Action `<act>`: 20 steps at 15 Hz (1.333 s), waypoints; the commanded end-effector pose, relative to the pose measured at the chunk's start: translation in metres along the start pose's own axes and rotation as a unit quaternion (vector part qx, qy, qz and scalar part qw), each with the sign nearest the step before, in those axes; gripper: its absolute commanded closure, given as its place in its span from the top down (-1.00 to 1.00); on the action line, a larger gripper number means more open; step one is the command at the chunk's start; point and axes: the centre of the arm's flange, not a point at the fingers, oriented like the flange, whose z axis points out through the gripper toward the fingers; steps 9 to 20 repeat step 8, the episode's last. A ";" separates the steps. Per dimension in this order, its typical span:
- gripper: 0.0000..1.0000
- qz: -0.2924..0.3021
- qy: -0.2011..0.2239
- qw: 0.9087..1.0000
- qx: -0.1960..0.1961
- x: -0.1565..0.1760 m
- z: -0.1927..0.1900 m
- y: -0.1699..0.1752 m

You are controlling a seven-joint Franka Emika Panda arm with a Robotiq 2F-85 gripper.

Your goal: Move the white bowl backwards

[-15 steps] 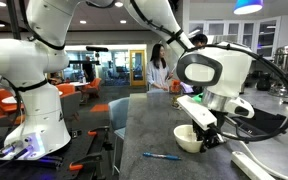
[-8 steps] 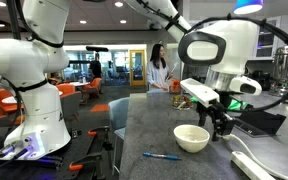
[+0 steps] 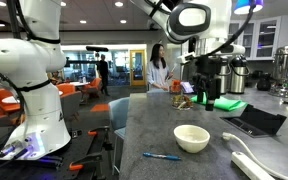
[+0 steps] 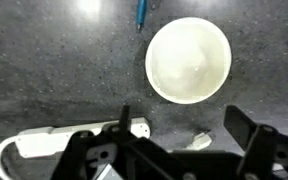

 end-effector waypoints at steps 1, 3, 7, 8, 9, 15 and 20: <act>1.00 0.043 -0.019 0.998 -0.038 -0.017 -0.020 -0.008; 1.00 0.038 -0.024 0.998 -0.036 -0.025 -0.030 -0.009; 1.00 0.029 -0.025 0.999 -0.024 -0.040 -0.047 -0.009; 1.00 0.027 -0.022 0.999 -0.021 -0.043 -0.050 -0.008; 1.00 0.027 -0.022 0.999 -0.021 -0.043 -0.050 -0.008; 1.00 0.027 -0.022 0.999 -0.021 -0.043 -0.050 -0.008; 1.00 0.027 -0.022 0.999 -0.021 -0.043 -0.050 -0.008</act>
